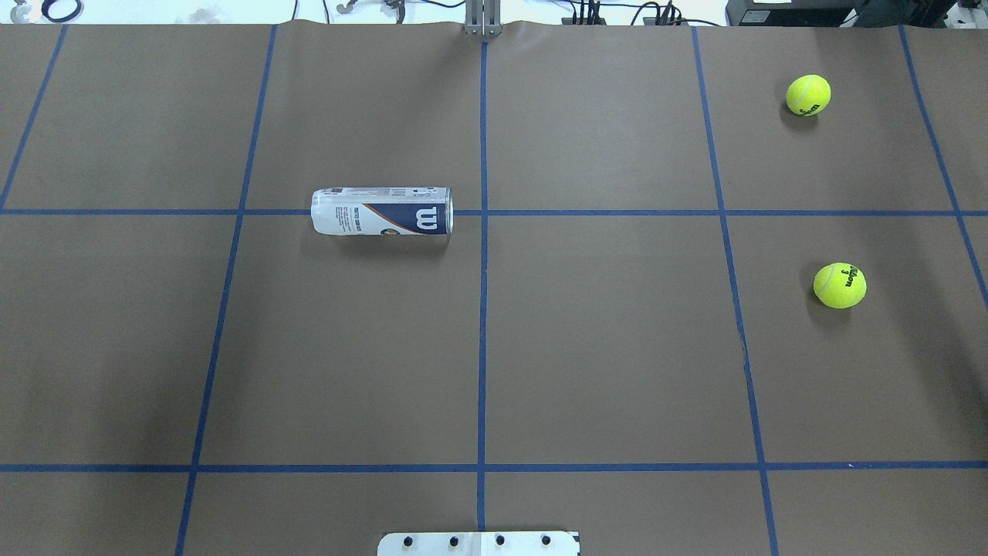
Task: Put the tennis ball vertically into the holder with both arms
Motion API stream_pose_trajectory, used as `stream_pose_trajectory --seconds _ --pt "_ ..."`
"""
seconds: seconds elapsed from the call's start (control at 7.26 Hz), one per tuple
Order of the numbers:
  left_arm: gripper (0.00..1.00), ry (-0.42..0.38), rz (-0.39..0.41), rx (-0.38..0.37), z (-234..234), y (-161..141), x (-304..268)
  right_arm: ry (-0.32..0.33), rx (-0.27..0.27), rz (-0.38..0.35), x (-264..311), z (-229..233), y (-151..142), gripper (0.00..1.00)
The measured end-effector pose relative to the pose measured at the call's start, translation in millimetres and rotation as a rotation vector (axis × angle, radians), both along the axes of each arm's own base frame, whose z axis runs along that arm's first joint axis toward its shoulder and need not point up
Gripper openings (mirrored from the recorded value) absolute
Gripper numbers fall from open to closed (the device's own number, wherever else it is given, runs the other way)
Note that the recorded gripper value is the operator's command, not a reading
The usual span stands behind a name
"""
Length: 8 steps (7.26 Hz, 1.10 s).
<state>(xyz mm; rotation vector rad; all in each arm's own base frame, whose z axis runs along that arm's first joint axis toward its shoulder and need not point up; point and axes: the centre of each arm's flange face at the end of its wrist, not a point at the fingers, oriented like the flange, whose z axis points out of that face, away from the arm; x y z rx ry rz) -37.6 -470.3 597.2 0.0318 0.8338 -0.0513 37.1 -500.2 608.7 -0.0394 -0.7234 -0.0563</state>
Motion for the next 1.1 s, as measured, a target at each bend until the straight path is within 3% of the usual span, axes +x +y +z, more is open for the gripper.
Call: stream_pose_trajectory --seconds 0.28,0.69,1.1 --pt "1.00 0.007 0.003 0.020 -10 -3 3 -0.002 0.000 0.000 -1 -1 0 0.99" --pt "0.99 0.024 0.014 0.114 -45 -7 7 -0.018 0.001 0.002 -2 -3 0 0.99" --pt "1.00 0.115 0.048 0.227 -69 -4 16 -0.021 0.004 0.002 -2 -5 0 0.99"
